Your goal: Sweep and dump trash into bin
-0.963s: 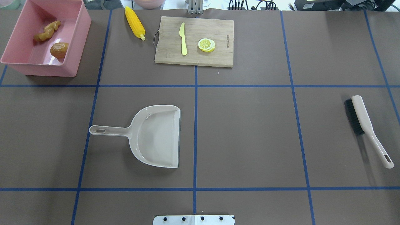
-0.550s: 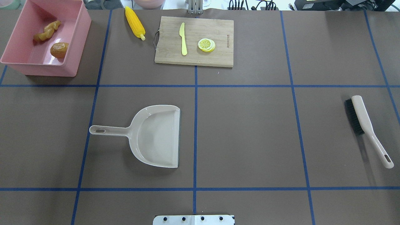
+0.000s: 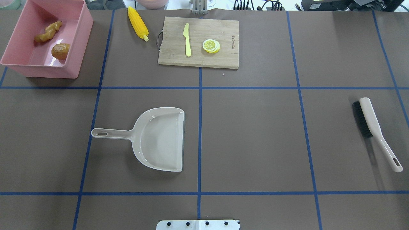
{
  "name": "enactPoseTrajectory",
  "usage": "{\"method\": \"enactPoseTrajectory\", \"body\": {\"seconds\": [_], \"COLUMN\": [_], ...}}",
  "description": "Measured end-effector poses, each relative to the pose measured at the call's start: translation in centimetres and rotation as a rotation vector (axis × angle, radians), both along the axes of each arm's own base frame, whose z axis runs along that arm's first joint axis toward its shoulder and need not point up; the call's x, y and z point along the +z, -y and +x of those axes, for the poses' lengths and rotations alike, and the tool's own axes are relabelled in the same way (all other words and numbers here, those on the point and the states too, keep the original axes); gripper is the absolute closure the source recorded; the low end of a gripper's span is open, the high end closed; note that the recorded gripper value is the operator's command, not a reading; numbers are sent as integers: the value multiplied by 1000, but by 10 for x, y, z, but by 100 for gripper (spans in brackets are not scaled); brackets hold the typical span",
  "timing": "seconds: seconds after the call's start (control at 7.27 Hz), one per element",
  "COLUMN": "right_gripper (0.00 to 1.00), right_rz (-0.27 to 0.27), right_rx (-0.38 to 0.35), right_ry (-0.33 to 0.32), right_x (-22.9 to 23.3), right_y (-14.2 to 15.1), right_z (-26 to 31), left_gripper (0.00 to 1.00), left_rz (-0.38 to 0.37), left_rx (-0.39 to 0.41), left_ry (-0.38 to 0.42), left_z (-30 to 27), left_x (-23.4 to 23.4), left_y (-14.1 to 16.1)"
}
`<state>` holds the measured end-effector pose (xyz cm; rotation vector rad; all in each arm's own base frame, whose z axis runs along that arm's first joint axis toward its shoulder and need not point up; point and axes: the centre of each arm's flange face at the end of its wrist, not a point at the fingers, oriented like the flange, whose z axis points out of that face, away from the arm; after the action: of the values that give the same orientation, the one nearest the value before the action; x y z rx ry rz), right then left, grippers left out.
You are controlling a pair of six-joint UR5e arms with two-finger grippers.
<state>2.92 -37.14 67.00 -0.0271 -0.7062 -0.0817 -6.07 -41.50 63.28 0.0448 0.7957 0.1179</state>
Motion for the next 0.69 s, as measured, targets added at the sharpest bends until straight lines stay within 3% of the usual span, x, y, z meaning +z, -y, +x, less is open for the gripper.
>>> {"method": "enactPoseTrajectory", "body": {"seconds": [0.69], "right_gripper": [0], "right_rz": [10], "right_rx": [0], "right_ry": [4], "right_x": [-5], "right_y": [2], "right_z": [0], "left_gripper": [2], "left_rz": [0], "left_rx": [0], "left_ry": [-3], "left_z": [1], "left_x": [-1], "left_y": [0]}}
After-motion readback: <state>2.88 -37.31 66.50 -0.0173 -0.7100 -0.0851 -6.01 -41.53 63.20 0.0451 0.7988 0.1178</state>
